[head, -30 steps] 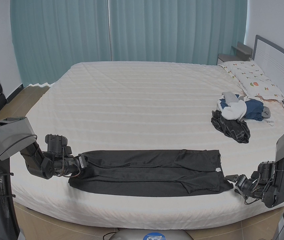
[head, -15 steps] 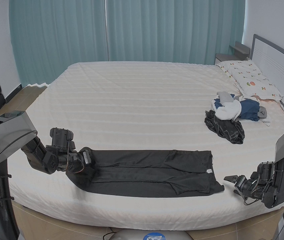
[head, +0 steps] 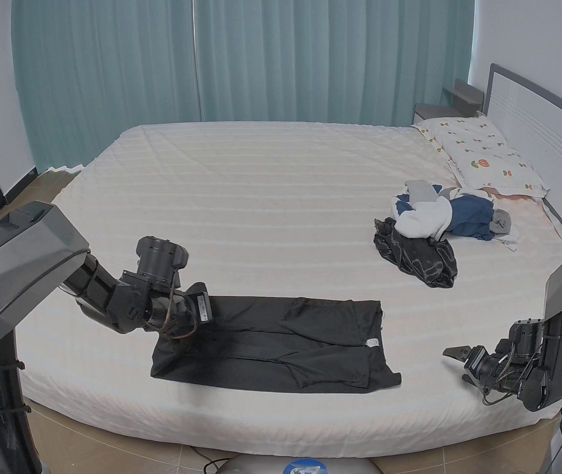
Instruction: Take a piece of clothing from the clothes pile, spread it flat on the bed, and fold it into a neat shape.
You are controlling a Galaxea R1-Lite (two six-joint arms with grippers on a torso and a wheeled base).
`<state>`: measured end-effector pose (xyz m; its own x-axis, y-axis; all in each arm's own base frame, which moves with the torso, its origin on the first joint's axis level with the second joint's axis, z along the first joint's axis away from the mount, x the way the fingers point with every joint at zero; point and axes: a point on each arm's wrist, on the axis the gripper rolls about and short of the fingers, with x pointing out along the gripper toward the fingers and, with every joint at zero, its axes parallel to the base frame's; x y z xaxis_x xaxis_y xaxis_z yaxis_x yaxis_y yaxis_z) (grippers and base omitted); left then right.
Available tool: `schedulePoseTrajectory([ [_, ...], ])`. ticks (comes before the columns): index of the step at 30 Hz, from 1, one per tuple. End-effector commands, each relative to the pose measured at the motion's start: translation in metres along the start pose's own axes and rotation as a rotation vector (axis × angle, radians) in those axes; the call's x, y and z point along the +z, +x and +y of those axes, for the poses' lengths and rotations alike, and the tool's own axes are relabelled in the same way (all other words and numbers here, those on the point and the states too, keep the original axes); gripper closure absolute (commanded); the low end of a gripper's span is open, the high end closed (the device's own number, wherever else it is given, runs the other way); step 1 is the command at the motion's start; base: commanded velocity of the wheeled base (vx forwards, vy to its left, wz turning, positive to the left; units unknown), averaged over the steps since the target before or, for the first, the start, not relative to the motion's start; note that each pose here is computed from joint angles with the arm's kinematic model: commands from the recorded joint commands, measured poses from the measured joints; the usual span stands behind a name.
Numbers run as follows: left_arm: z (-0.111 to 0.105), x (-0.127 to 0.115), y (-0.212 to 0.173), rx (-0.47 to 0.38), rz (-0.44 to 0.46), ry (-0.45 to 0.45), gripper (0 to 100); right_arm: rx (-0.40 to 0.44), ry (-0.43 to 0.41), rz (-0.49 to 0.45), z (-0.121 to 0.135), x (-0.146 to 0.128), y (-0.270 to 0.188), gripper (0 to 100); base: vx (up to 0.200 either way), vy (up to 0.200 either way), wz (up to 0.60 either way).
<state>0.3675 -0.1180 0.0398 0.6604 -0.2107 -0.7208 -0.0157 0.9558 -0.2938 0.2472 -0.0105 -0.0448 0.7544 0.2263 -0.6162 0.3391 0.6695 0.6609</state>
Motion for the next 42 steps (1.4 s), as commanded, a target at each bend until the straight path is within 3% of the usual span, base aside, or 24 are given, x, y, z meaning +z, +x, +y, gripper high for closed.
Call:
schedulePoseTrajectory([
  [1,-0.032,0.001,-0.002,-0.024,-0.009,0.007,100,0.008,-0.005,-0.006,0.001,0.000,0.000,0,0.000,-0.200,0.00],
  [13,-0.089,-0.005,0.008,-0.049,0.073,-0.015,100,0.010,-0.007,-0.003,0.001,0.000,0.001,0,0.000,-0.200,0.00],
  [26,-0.105,-0.010,0.041,-0.061,0.085,-0.075,100,0.008,-0.007,-0.001,0.001,-0.001,0.001,0,0.000,-0.200,0.00],
  [36,-0.105,-0.013,0.051,-0.067,0.093,-0.146,100,0.004,-0.009,0.002,0.001,-0.002,0.001,0,0.000,0.000,0.00],
  [37,-0.104,-0.012,0.051,-0.067,0.094,-0.159,0,0.004,-0.009,0.002,0.001,-0.002,0.001,0,0.000,0.000,0.00],
  [42,-0.102,-0.010,0.047,-0.069,0.098,-0.216,0,0.005,-0.010,0.003,0.001,-0.002,0.001,0,0.000,0.000,0.00],
])
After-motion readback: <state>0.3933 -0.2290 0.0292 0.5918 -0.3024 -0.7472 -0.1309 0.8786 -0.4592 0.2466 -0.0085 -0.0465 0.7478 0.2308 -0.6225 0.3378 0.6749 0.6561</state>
